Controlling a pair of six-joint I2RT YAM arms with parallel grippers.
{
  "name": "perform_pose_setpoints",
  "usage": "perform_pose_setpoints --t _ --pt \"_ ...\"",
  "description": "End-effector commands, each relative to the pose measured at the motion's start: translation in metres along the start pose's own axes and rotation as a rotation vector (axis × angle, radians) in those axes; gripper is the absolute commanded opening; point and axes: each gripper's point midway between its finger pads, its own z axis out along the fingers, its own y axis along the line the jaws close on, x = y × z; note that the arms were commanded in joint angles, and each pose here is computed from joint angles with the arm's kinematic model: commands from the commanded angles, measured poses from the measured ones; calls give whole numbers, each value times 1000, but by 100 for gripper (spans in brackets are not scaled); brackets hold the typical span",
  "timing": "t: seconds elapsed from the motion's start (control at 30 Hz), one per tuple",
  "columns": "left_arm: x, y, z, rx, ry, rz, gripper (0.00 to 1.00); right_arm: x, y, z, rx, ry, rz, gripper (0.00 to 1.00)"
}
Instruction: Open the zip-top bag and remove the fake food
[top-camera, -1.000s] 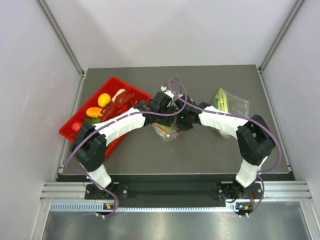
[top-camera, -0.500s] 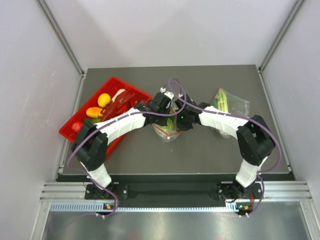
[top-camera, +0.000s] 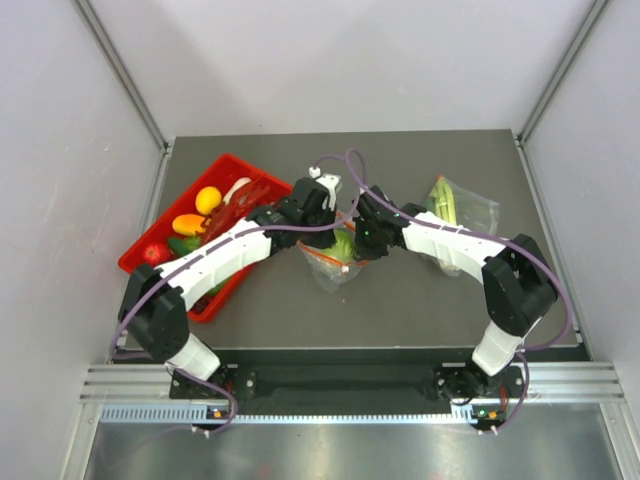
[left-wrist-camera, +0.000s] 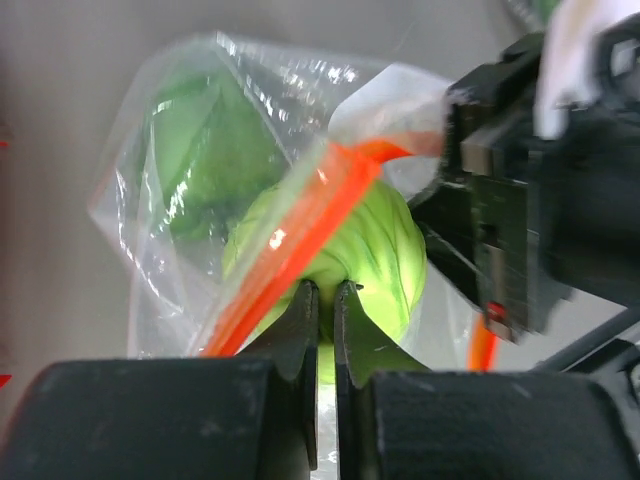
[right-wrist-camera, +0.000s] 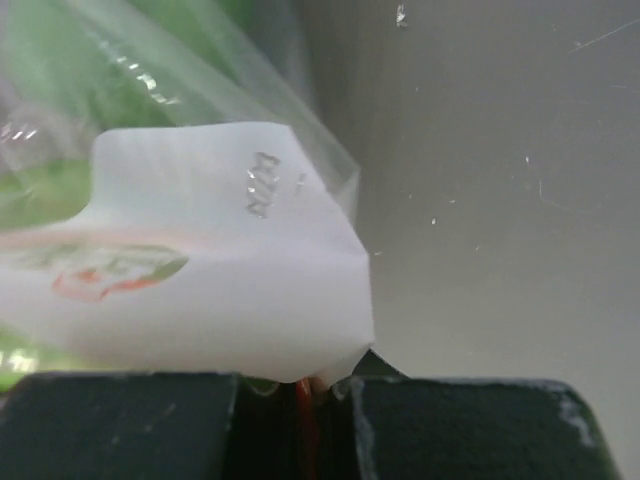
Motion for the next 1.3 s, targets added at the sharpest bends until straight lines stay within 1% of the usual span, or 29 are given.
perform_pose_setpoints --t 0.0,0.03,0.07,0.17,0.27,0.33,0.37,0.43,0.5,0.53,0.57,0.63,0.67,0.73,0.8,0.93,0.97,1.07,1.2,1.27 --pt "-46 -20 -39 72 -161 -37 0 -18 12 -15 -21 -71 -8 0" --pt "-50 -21 -44 79 -182 -39 0 -19 13 -15 -22 -73 -8 0" --pt "-51 -14 -44 40 -200 -45 0 -19 14 -15 -25 -75 -9 0" --pt "-59 -10 -48 22 -252 -54 0 -19 14 -16 -28 -76 -10 0" --pt "-69 -11 -54 37 -286 -63 0 -17 10 -15 -16 -72 -8 0" --pt "-72 -16 -59 77 -291 -70 0 -13 7 -13 -5 -63 -8 0" --pt "-77 -11 -61 81 -303 -94 0 -13 6 -12 -2 -63 -4 0" --pt "-77 -20 -67 163 -292 -103 0 -11 4 -10 4 -58 -5 0" --pt "-82 -13 -72 190 -297 -127 0 -11 4 -11 7 -59 -4 0" --pt "-81 -21 -77 253 -284 -116 0 -11 3 -10 12 -60 -4 0" --pt "-83 -13 -79 261 -284 -115 0 -12 2 -10 14 -64 -2 0" --pt "-79 -18 -87 332 -263 -99 0 -14 0 -11 21 -66 -1 0" --pt "-78 -8 -88 337 -261 -104 0 -15 0 -11 21 -67 -1 0" --pt "-81 -5 -95 378 -280 -105 0 -17 -2 -11 25 -71 2 0" --pt "-76 0 -97 426 -270 -138 0 -18 -1 -11 23 -70 -1 0" --pt "-80 -13 -99 541 -280 -170 0 -20 3 -10 13 -66 -5 0" --pt "-85 -23 -103 614 -296 -184 0 -20 3 -9 16 -60 -7 0" --pt "-98 -34 -108 699 -332 -213 0 -23 5 -10 10 -65 -12 0" --pt "-112 -46 -123 774 -359 -209 0 -20 3 -9 15 -58 -13 0" --pt "-120 -47 -125 776 -357 -201 0 -19 2 -8 17 -57 -12 0"
